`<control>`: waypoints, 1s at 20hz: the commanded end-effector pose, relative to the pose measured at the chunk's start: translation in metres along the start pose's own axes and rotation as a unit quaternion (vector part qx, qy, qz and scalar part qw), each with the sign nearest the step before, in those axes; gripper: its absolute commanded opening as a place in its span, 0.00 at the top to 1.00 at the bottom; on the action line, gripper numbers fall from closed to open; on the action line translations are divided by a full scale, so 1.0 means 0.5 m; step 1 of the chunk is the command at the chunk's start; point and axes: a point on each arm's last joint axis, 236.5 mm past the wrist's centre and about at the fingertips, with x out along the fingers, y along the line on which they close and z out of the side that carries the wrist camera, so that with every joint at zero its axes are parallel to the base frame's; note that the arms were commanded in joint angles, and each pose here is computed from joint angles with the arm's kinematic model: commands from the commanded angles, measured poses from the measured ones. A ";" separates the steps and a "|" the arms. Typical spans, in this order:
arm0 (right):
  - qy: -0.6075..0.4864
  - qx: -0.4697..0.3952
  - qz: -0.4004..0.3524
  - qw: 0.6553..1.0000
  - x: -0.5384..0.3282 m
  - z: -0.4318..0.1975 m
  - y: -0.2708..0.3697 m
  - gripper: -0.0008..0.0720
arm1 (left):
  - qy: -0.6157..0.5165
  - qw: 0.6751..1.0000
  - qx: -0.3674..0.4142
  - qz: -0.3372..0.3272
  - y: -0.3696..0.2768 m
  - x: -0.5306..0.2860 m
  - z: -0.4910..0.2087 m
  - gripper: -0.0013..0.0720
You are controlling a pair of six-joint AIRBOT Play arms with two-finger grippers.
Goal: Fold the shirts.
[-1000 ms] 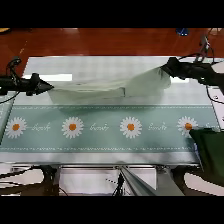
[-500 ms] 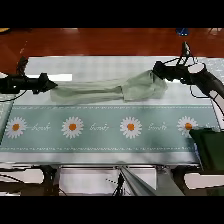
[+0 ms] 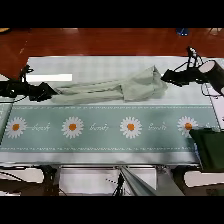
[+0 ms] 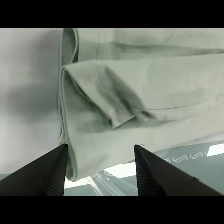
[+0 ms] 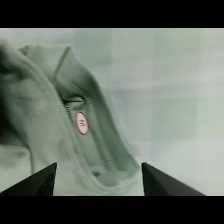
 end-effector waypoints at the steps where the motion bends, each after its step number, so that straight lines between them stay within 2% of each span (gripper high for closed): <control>1: 0.038 0.039 0.012 0.998 -0.016 -0.027 -0.055 0.15 | 0.008 1.000 -0.002 -0.009 -0.007 -0.002 -0.006 0.31; 5: 0.057 0.091 0.077 0.991 0.038 -0.044 -0.016 0.15 | 0.003 1.000 -0.007 -0.022 -0.021 -0.001 -0.001 0.31; 9: 0.085 0.113 0.161 0.977 0.109 -0.076 0.087 0.15 | 0.002 1.000 -0.009 -0.025 -0.025 -0.001 0.000 0.31; 12: 0.100 0.113 0.186 0.971 0.148 -0.101 0.152 0.18 | 0.002 1.000 -0.009 -0.025 -0.025 -0.001 0.000 0.31; 13: 0.097 0.101 0.183 0.973 0.158 -0.104 0.168 0.28 | 0.002 1.000 -0.009 -0.026 -0.026 -0.001 0.000 0.31; 15: 0.075 0.079 0.195 0.975 0.155 -0.089 0.199 0.85 | 0.005 0.999 -0.011 -0.033 -0.032 -0.002 -0.002 0.31; 16: 0.064 0.068 0.202 0.975 0.141 -0.078 0.211 0.95 | 0.007 0.999 -0.011 -0.035 -0.034 -0.002 -0.005 0.31; 17: 0.053 0.050 0.207 0.976 0.121 -0.065 0.221 0.95 | 0.009 0.999 -0.011 -0.036 -0.036 -0.003 -0.006 0.32; 19: 0.034 0.012 0.206 0.978 0.065 -0.044 0.237 0.95 | 0.019 0.998 -0.010 -0.054 -0.057 -0.010 -0.011 0.58; 20: 0.028 -0.013 0.202 0.979 0.030 -0.039 0.246 0.95 | 0.026 0.996 -0.013 -0.083 -0.086 -0.018 -0.014 0.77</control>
